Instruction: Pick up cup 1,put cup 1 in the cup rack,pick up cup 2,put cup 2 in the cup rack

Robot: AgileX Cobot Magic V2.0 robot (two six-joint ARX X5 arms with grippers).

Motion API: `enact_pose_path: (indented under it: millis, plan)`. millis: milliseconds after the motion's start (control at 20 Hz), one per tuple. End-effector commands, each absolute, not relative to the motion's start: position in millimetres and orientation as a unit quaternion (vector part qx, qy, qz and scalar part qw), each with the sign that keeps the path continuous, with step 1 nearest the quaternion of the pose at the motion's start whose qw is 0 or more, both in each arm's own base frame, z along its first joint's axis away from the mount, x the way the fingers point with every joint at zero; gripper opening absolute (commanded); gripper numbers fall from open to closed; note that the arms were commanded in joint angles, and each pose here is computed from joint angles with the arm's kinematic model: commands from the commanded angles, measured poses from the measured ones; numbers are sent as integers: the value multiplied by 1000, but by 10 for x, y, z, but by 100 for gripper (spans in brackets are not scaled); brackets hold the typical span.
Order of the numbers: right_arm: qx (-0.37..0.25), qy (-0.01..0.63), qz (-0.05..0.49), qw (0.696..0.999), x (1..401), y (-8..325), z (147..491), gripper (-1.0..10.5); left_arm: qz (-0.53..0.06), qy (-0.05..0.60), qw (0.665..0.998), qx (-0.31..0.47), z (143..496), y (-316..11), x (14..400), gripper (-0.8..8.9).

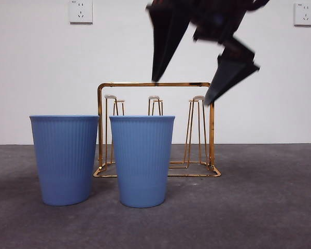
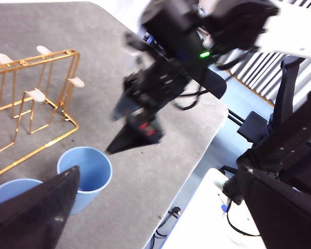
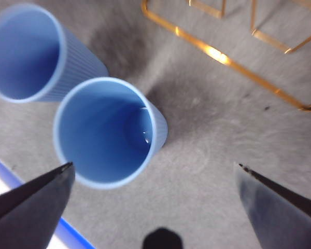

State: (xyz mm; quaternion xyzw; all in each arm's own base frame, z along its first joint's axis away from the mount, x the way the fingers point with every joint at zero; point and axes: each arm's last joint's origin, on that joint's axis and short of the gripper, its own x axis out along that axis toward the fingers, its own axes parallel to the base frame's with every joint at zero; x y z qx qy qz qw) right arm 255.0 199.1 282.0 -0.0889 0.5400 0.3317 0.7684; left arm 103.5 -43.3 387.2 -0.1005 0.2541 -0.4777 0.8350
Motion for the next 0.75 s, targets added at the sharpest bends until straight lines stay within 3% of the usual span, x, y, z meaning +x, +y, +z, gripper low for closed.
enact_pose_path:
  millis: [50, 150, 300, 650, 750]
  plan:
    - [-85, 556, 321, 762, 2631, 2049, 2695, 495, -485, 250, 832, -100, 3890, -447, 1030, 596]
    - [-87, 561, 319, 759, 2682, 2086, 2607, 492, -489, 250, 830, -98, 3890, -462, 1045, 596]
    - [-81, 559, 319, 761, 2724, 2137, 2545, 337, -490, 254, 828, -101, 3885, -477, 1083, 596]
    - [-87, 577, 314, 749, 2773, 2237, 2352, 314, -489, 264, 825, -104, 3859, -499, 1171, 596]
    - [-88, 578, 315, 748, 2778, 2257, 2324, 148, -489, 261, 826, -104, 3865, -501, 1182, 596]
